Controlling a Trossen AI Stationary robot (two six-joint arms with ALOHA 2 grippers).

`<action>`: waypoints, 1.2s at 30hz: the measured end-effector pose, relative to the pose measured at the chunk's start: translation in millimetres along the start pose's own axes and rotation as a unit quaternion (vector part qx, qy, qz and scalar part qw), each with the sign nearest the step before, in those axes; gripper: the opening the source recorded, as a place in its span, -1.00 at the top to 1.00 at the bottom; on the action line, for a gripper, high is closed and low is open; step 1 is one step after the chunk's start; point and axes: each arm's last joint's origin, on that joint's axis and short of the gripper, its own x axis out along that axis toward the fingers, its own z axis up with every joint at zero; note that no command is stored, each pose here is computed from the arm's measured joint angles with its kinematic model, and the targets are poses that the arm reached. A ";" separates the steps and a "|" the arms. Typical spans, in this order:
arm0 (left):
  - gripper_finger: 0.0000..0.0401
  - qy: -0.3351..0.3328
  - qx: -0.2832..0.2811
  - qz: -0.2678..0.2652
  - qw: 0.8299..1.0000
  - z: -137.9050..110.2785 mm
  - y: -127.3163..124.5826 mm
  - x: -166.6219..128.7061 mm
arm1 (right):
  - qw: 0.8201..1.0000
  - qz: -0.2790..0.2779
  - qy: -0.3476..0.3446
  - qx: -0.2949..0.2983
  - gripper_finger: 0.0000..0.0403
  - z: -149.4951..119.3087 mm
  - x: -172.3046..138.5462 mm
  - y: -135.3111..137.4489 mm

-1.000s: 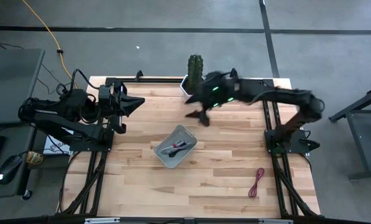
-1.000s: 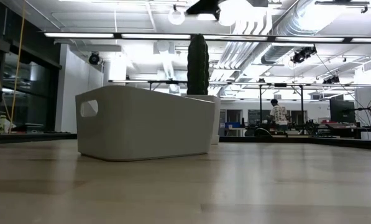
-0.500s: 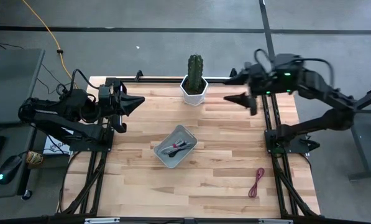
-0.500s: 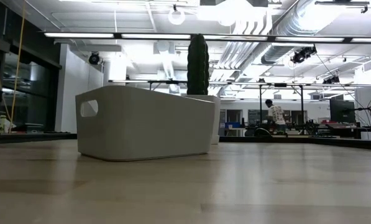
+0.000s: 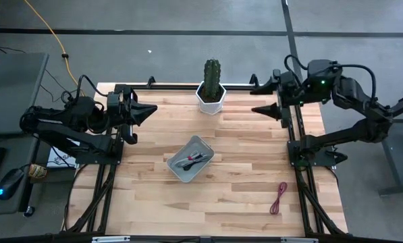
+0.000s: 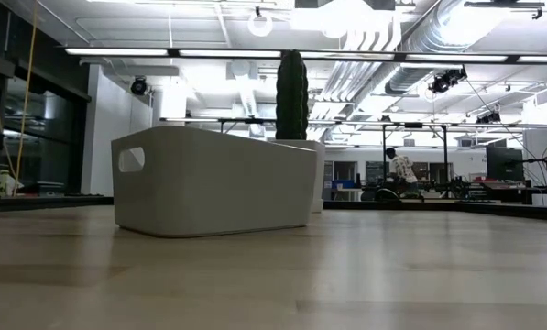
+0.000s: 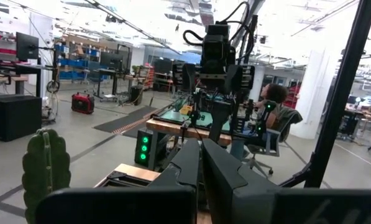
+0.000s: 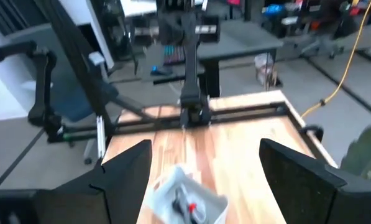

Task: Pick and place USB-C Cables
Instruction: Put the pink and black charger cable into the gray bin

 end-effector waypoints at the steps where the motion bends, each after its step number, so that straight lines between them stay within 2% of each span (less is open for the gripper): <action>1: 1.00 0.000 0.000 0.000 1.000 0.0 0.0 0.0 | 1.000 0.001 0.008 0.002 -0.43 -1.7 -0.8 0.2; 4: 1.00 0.000 0.000 0.000 1.000 0.0 0.0 0.0 | 1.000 0.001 0.022 0.009 -0.43 -9.1 -5.8 0.8; 7: 1.00 0.000 0.000 0.000 1.000 0.0 -0.1 0.0 | 1.000 0.001 0.004 0.029 -0.43 -29.0 -7.7 -0.3; 9: 1.00 0.000 0.000 0.000 1.000 0.0 0.0 0.0 | 0.999 -0.007 -0.029 0.044 -0.43 -44.9 -9.0 -2.1; 13: 1.00 0.000 0.000 0.002 1.000 0.0 0.1 0.0 | 0.987 -0.027 -0.141 0.067 -0.43 -62.0 -17.8 -3.7; 16: 1.00 -0.001 0.000 0.008 1.000 0.1 0.4 0.0 | 0.980 -0.018 -0.180 0.087 -0.43 -73.5 -19.2 -4.4; 21: 1.00 -0.001 0.000 0.008 1.000 0.1 0.4 0.0 | 0.979 -0.013 -0.172 0.107 -0.43 -86.1 -14.7 -6.1; 36: 1.00 -0.001 0.000 0.009 1.000 0.1 0.5 0.0 | 0.979 -0.014 -0.185 0.085 -0.43 -83.7 -15.5 -5.8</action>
